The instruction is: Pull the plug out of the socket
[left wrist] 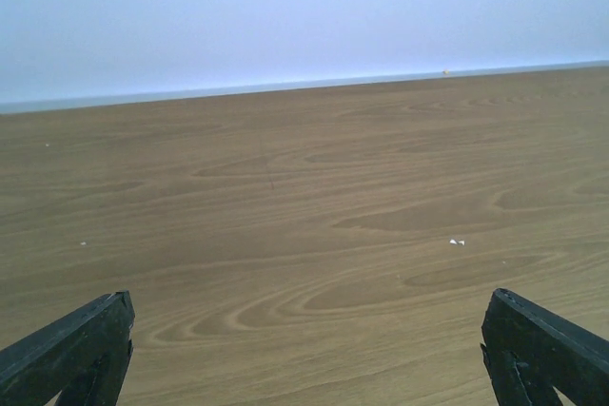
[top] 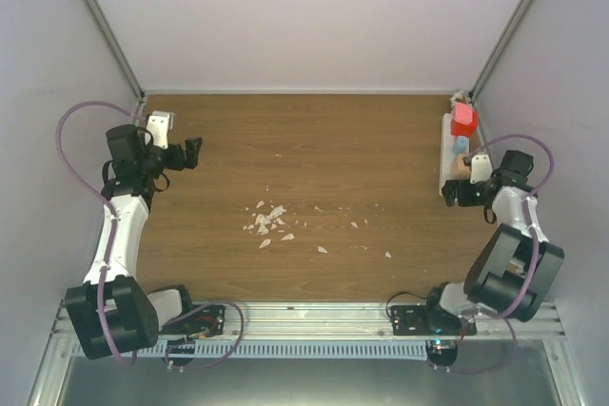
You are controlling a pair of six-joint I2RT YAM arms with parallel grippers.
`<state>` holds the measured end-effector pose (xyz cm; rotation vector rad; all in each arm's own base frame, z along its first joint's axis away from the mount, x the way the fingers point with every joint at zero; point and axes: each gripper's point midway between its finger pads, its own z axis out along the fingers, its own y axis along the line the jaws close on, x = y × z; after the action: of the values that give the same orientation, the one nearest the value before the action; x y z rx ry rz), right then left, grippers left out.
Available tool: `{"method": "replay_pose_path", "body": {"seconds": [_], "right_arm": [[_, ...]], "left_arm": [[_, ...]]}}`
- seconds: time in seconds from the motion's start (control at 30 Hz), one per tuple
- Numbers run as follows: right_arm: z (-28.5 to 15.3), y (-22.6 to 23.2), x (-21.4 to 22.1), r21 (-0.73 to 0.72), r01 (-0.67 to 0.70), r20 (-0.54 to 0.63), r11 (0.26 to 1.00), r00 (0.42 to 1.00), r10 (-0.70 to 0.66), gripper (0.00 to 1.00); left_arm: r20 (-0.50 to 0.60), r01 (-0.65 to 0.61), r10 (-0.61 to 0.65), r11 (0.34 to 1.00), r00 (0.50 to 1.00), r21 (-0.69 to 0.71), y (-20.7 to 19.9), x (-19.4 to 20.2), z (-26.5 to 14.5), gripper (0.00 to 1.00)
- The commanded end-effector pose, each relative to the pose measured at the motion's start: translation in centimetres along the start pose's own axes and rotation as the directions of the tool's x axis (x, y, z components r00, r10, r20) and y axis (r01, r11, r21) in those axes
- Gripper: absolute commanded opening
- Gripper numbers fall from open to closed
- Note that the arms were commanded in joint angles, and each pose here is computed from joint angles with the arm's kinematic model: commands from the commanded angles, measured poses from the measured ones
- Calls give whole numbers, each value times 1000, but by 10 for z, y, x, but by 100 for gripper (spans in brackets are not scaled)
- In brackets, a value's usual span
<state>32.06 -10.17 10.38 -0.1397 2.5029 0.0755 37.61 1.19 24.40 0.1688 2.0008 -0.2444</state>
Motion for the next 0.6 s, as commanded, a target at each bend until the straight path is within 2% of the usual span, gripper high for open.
{"method": "replay_pose_path", "body": {"seconds": [0.0,0.27,0.57], "right_arm": [[19,-23,11,63,-11,-30,998,999,13,100],[43,-44,19,138,-30,-33,990,999,34,100],[58,-41,10,94,-62,-6,994,998,63,100]], "left_arm": [[79,-29,31,999,996,-29,1,-18,-6,99],[87,-33,36,999,996,-33,1,-19,-6,99],[82,-31,33,999,996,-20,0,-16,-4,99]]}}
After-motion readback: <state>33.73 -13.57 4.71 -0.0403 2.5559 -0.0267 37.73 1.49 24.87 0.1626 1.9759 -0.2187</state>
